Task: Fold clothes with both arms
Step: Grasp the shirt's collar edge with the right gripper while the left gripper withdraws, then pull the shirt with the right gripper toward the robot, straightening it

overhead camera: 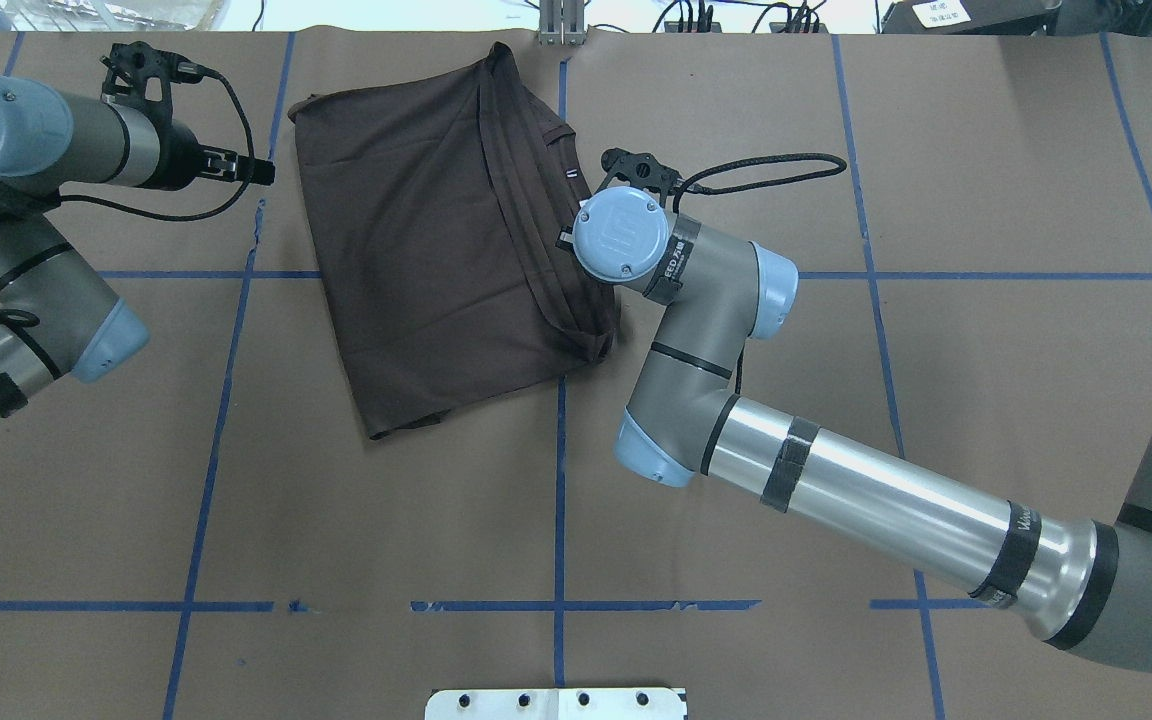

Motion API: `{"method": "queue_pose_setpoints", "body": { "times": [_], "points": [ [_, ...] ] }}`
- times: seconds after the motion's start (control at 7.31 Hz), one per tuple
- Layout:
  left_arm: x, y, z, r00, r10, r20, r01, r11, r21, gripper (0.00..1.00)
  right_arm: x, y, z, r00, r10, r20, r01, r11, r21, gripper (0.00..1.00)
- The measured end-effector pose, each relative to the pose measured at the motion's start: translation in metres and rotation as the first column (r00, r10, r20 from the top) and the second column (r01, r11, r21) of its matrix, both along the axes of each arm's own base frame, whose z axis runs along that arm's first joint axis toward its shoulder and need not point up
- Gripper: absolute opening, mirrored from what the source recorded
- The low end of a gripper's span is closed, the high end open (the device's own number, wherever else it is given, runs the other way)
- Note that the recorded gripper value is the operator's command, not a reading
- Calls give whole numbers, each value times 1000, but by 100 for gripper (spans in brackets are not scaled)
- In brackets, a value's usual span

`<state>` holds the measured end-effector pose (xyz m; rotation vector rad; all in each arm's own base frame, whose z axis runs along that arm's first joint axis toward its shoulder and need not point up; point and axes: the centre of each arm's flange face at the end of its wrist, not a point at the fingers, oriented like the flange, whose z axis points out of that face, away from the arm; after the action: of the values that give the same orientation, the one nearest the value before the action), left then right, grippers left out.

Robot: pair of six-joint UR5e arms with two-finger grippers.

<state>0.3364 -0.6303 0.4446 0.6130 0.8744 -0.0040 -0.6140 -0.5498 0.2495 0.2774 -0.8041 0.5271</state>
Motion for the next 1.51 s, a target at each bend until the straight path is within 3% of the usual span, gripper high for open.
{"method": "queue_pose_setpoints", "body": {
  "times": [0.27,0.82,1.23,1.37,1.51],
  "points": [
    [-1,2,-5,1000,-2,-10,2,1000,3,100,19,37,1,1000,-4,6,4,1000,-12,0],
    [-4,9,-16,999,-10,-39,10,1000,4,100,67,188,59,998,-61,6,61,997,46,0],
    [-5,12,-21,999,-10,-49,10,1000,10,100,104,237,112,994,-95,-48,97,994,42,0],
    [-5,12,-21,999,-9,-49,9,1000,10,100,108,240,116,993,-103,-53,105,994,43,92],
    [-5,12,-21,999,-8,-49,8,1000,10,100,111,242,114,992,-114,-53,116,992,47,100]
  ]
}}
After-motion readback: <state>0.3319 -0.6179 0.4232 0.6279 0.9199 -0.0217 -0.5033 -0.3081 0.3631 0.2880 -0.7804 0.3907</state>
